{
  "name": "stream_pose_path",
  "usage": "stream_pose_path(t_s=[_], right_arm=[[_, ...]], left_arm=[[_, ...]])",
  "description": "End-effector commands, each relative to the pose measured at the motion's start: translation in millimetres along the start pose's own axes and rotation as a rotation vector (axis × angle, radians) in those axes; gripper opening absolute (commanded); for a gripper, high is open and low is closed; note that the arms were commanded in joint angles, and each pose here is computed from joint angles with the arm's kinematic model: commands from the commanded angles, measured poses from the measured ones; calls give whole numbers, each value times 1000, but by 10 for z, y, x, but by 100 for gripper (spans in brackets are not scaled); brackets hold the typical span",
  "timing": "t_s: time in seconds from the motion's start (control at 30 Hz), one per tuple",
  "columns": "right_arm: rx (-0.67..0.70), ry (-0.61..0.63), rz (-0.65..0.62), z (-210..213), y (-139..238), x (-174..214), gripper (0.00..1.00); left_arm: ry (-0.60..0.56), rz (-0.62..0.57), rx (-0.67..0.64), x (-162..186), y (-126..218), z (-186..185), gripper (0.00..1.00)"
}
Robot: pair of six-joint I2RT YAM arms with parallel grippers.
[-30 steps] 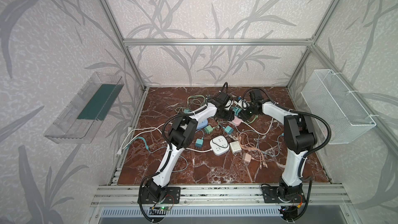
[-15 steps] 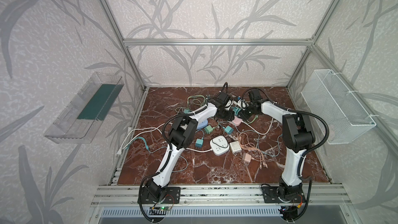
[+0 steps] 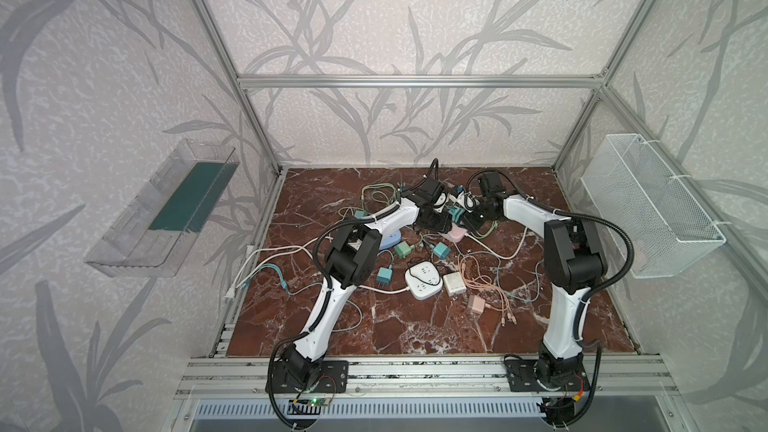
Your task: Pull the plug off the socket
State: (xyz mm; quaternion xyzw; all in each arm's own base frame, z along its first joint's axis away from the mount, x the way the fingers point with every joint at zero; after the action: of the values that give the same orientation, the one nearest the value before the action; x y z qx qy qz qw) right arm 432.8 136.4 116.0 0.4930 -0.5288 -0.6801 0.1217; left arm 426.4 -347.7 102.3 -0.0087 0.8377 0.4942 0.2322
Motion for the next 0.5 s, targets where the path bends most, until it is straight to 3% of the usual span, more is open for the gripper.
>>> stream_pose_path(t_s=[0.0,0.47], right_arm=[[11,11,-28,21,82,-58,23],[33,-53,-106,8,213,-149,12]], left_arm=[[29,58,-33,88,-109,46,59],[62,104,-92,159,-172,128,59]])
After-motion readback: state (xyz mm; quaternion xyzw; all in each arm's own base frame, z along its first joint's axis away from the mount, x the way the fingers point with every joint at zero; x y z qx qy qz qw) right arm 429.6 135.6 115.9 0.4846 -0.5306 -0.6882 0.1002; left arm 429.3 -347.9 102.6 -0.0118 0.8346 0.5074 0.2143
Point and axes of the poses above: each gripper's point midway between its finger pads, its own y axis back along the fingers, its own z axis along the line the jaws close on, x = y × z, the point moved 7 cm from there along y, back along the fingers, and after that the axes turned 6 degrees about y, right-handed, at the moved point
